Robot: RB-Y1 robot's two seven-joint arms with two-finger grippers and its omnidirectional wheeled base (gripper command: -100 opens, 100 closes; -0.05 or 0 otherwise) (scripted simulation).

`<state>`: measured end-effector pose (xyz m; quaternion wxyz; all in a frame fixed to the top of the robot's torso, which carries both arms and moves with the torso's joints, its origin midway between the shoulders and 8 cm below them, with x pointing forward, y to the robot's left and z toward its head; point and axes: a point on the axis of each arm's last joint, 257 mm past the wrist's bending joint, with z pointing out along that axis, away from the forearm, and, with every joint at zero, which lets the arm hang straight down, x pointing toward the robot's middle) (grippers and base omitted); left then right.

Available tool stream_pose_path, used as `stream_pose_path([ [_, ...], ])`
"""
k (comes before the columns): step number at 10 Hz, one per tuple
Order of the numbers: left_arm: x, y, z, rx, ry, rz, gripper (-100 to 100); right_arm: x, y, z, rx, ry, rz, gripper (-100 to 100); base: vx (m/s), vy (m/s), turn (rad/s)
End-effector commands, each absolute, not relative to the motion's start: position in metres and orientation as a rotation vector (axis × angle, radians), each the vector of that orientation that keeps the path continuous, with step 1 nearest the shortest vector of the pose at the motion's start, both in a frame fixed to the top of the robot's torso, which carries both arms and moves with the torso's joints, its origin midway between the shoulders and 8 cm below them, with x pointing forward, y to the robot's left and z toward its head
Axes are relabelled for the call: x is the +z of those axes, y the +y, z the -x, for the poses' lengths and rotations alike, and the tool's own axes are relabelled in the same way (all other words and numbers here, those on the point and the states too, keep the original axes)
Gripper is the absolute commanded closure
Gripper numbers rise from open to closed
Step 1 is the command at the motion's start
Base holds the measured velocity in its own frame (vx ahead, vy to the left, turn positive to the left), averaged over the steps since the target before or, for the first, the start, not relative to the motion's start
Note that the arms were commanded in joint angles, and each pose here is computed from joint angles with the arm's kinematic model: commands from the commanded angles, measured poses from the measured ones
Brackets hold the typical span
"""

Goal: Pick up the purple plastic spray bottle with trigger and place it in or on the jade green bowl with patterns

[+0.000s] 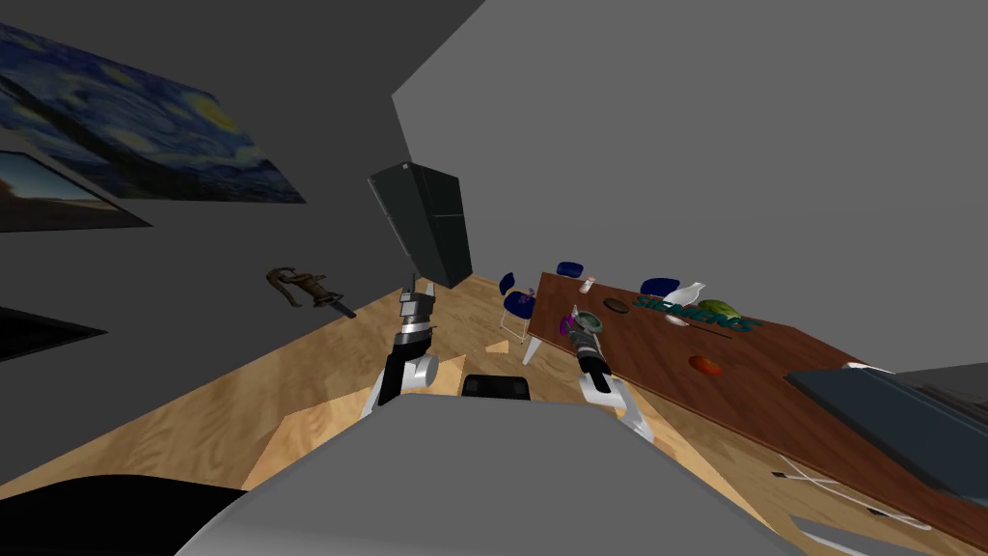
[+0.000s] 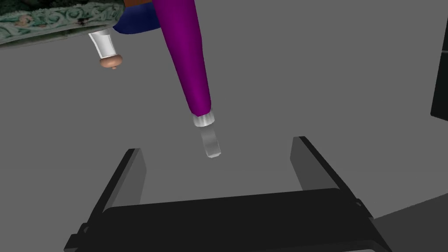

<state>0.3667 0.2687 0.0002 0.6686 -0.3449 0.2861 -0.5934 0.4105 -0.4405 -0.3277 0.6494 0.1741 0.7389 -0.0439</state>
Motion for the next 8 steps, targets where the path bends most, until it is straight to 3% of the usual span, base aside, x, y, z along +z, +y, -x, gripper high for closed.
stream_pose_path([
  [1, 0.000, 0.269, -0.367, -1.338, 0.645, 0.778, 0, -0.341, -0.451, -0.406, -0.149, 1.706, -0.378, -100, 0.090, 0.027, -0.088],
  [8, 0.000, 0.269, -0.367, -1.338, 0.645, 0.778, 0, -0.375, -0.474, -0.393, -0.270, 1.772, -0.332, -100, 0.084, 0.035, -0.066],
])
